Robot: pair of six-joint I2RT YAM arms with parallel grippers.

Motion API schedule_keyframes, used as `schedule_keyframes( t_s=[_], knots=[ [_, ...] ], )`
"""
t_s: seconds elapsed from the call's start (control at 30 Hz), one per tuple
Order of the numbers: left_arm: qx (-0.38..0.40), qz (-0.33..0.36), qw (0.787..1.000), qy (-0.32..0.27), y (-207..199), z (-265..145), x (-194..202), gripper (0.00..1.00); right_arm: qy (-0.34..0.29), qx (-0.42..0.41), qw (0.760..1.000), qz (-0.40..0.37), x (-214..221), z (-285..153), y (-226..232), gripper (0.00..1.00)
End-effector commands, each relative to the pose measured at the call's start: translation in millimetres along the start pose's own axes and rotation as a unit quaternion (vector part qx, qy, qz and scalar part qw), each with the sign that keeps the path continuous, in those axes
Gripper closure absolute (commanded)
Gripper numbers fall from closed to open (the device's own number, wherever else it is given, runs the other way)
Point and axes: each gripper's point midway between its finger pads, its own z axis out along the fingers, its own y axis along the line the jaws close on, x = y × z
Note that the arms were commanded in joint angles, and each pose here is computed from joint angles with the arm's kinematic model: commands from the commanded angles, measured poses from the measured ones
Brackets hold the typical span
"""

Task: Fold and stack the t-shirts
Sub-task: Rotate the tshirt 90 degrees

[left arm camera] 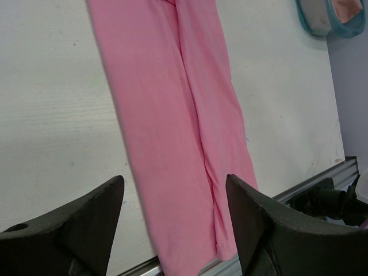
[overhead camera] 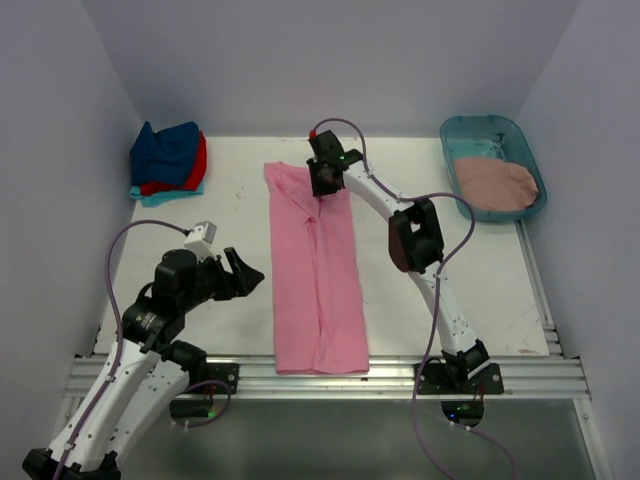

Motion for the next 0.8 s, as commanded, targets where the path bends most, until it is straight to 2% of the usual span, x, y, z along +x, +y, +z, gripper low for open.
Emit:
schedule_keyframes(
  t_s=[0.0, 0.03, 0.07, 0.13, 0.47, 0.7, 0.77],
  knots=[
    [0.008, 0.005, 1.000, -0.006, -2, 3, -1, 0.25, -0.029, 0.005, 1.000, -0.003, -20, -14, -2, 0.78],
    [0.008, 0.005, 1.000, -0.006, -2, 3, -1, 0.25, -0.028, 0.005, 1.000, -0.003, -20, -14, -2, 0.82],
    [0.008, 0.005, 1.000, -0.006, -2, 3, -1, 0.25, -0.027, 0.005, 1.000, -0.004, -19, -14, -2, 0.91],
    [0.008, 0.005, 1.000, -0.006, -2, 3, -1, 0.26, -0.026, 0.005, 1.000, -0.004, -18, -14, -2, 0.99],
    [0.006, 0.006, 1.000, -0.005, -1, 5, -1, 0.26, -0.062, -0.037, 0.997, -0.019, -25, -42, 18, 1.00],
    [0.006, 0.006, 1.000, -0.004, -1, 6, -1, 0.26, -0.068, -0.050, 0.996, -0.022, -26, -42, 25, 1.00],
    [0.005, 0.006, 1.000, -0.002, 0, 7, -1, 0.26, -0.065, -0.077, 0.995, -0.024, -22, -41, 34, 1.00]
  ],
)
